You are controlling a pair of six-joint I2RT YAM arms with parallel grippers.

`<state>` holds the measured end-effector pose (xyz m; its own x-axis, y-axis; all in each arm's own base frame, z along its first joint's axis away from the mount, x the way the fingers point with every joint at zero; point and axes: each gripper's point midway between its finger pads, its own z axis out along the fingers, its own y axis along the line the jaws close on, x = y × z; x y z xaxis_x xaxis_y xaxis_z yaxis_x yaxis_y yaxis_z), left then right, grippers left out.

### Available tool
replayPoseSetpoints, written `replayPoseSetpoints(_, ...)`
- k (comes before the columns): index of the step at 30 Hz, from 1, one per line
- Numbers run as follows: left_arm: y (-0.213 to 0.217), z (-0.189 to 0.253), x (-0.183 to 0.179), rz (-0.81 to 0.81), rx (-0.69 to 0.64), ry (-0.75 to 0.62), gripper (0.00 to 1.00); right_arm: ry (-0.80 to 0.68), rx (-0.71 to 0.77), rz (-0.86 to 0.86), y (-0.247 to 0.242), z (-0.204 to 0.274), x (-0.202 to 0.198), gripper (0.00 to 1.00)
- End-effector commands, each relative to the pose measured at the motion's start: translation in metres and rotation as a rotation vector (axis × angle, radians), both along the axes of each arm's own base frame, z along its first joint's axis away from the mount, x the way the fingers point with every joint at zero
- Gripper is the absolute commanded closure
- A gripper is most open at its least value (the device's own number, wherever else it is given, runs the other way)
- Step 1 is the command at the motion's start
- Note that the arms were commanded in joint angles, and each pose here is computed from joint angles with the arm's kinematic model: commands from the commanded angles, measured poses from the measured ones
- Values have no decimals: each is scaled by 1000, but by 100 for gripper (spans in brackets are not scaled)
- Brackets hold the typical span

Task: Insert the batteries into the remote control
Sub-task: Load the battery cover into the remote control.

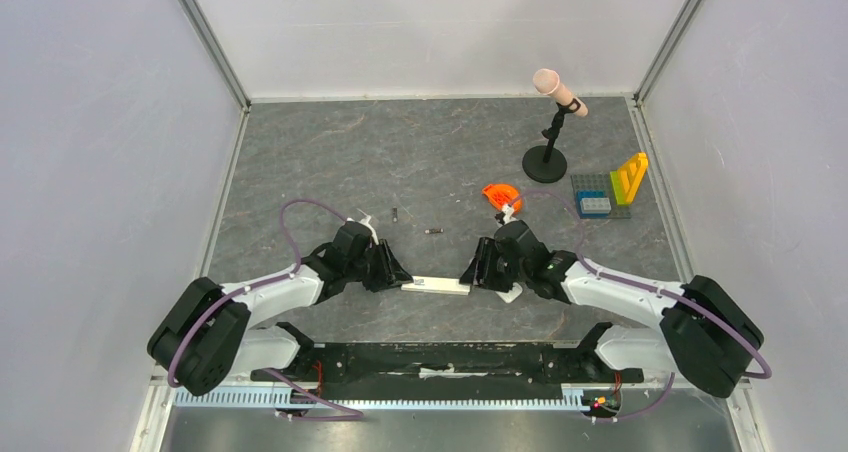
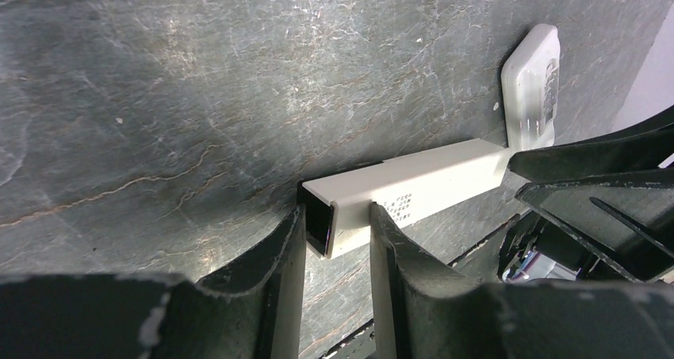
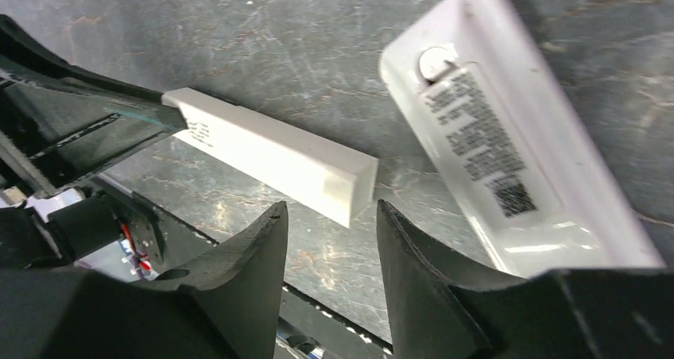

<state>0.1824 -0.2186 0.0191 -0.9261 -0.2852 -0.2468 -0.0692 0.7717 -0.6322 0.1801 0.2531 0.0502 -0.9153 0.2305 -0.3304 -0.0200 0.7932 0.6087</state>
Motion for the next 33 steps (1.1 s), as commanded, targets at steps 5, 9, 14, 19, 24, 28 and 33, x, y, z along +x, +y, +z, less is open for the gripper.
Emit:
replayPoseSetpoints(5, 68, -68, -57, 32, 335, 222, 78, -36, -117, -16, -26, -7, 1, 53)
replayPoseSetpoints(9, 67, -68, -57, 29, 331, 220, 78, -38, -123, 3, -23, -11, 3, 57)
replayPoseSetpoints(14, 66, -66, -56, 29, 323, 215, 79, -32, -118, 28, -18, -16, 3, 70)
replayPoseSetpoints(19, 64, -64, -56, 25, 313, 206, 82, -20, -112, 42, -17, -22, -1, 79)
replayPoseSetpoints(24, 60, -62, -55, 16, 292, 198, 88, 4, -79, 58, -11, -25, -6, 85)
replayPoseSetpoints(28, 54, -61, -54, 7, 257, 197, 92, 26, -57, 65, -8, -28, -11, 88)
replayPoseSetpoints(33, 47, -61, -55, -2, 215, 198, 98, 56, -11, 71, -2, -33, -17, 94)
